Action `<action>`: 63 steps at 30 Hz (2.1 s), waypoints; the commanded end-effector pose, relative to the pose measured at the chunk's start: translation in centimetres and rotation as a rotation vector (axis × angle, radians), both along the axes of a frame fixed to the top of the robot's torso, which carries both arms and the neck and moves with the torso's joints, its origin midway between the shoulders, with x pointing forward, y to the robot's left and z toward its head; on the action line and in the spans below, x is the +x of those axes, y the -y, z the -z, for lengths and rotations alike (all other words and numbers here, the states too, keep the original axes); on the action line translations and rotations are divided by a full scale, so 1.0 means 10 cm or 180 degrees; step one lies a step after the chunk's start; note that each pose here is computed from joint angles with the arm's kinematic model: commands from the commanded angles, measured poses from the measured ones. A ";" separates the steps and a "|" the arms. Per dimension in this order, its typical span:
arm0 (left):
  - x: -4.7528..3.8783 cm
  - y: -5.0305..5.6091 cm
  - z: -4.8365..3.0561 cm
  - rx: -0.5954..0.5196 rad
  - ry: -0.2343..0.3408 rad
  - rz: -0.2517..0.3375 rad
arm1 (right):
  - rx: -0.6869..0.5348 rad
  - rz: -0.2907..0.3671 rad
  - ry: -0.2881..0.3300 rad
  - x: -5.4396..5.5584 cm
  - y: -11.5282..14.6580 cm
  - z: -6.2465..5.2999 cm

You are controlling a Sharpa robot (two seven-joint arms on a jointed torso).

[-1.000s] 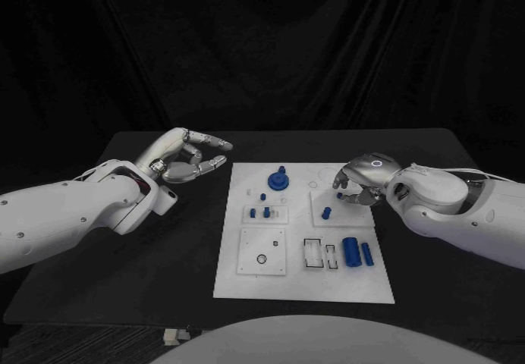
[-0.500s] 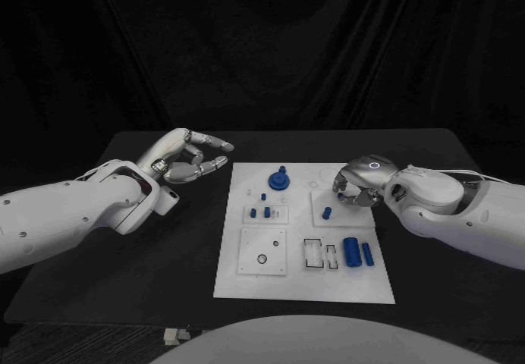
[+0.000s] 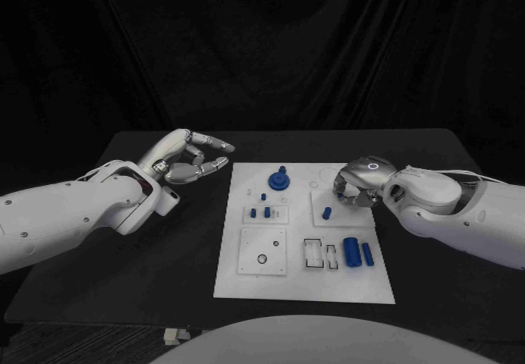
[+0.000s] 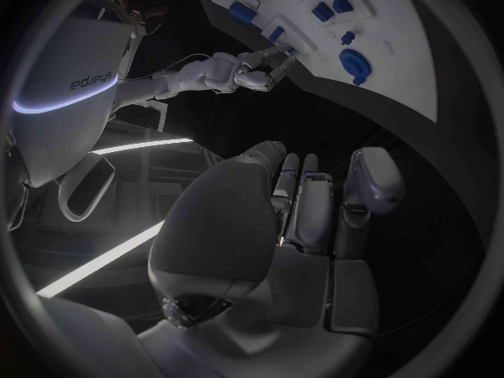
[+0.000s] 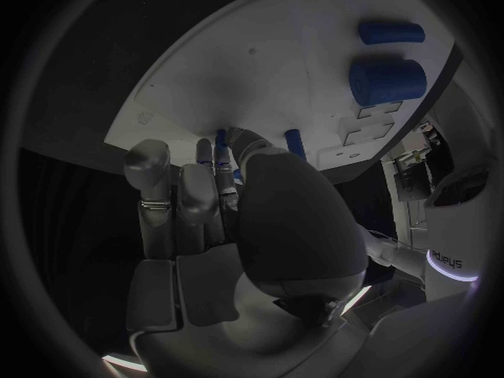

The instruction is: Assemble the parts on the task board

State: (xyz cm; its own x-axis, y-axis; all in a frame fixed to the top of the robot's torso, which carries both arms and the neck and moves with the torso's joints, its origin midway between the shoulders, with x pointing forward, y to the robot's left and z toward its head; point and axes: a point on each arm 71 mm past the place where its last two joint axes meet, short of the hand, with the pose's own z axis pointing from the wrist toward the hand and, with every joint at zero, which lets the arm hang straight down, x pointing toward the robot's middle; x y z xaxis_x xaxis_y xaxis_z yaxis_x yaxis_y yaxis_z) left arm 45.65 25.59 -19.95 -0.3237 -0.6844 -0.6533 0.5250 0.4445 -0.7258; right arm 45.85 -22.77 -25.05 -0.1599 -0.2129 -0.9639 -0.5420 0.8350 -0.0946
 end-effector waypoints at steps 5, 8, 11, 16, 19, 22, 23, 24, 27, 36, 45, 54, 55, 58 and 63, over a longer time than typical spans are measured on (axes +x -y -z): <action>-0.016 0.03 0.004 -0.0014 0.0015 0.0071 | 0.0011 -0.0026 -0.0008 0.00 0.00 0.03; -0.017 0.03 0.006 -0.0009 0.0015 0.0076 | 0.0022 -0.0027 -0.0007 0.00 0.00 0.03; -0.017 0.03 0.010 -0.0004 0.0013 0.0079 | 0.0031 -0.0030 -0.0007 -0.01 0.00 0.03; -0.019 0.04 0.015 -0.0004 0.0007 0.0087 | 0.0051 -0.0044 0.0003 -0.01 -0.01 0.02; -0.021 0.05 0.017 -0.0005 0.0001 0.0093 | 0.0069 -0.0055 0.0016 -0.02 -0.01 0.02; -0.019 0.05 0.021 -0.0003 -0.0005 0.0095 | 0.0087 -0.0063 0.0030 -0.02 -0.01 0.01; -0.018 0.05 0.023 -0.0002 -0.0007 0.0094 | 0.0094 -0.0066 0.0035 -0.03 -0.01 0.01; -0.017 0.05 0.024 -0.0001 -0.0009 0.0094 | 0.0099 -0.0068 0.0039 -0.03 -0.01 0.00; -0.015 0.05 0.027 0.0002 -0.0014 0.0092 | 0.0118 -0.0076 0.0054 -0.04 0.00 0.00; -0.014 0.05 0.036 0.0007 -0.0034 0.0093 | 0.0161 -0.0076 0.0093 -0.06 0.01 -0.02; -0.032 0.08 0.039 0.0015 -0.0051 0.0126 | 0.0193 -0.0051 0.0135 -0.07 0.05 -0.05; -0.030 0.08 0.049 0.0041 -0.0071 0.0127 | 0.0201 -0.0011 0.0168 -0.11 0.11 -0.14; -0.030 0.08 0.049 0.0042 -0.0073 0.0128 | 0.0201 -0.0009 0.0172 -0.11 0.12 -0.15; -0.027 0.08 0.054 0.0046 -0.0084 0.0130 | 0.0206 -0.0001 0.0199 -0.11 0.13 -0.20; -0.022 0.09 0.063 0.0052 -0.0107 0.0138 | 0.0223 -0.0001 0.0263 -0.11 0.14 -0.33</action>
State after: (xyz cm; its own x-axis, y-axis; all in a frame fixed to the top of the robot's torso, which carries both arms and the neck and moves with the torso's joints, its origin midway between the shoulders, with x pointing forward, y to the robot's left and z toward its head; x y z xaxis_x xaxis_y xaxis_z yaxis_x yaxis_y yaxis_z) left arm 45.47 24.83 -20.49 -0.3602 -0.6627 -0.6566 0.5212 0.4407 -0.7308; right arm 44.72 -24.13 -22.20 -0.0956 -0.1527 -0.9836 -0.5479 0.8331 -0.0761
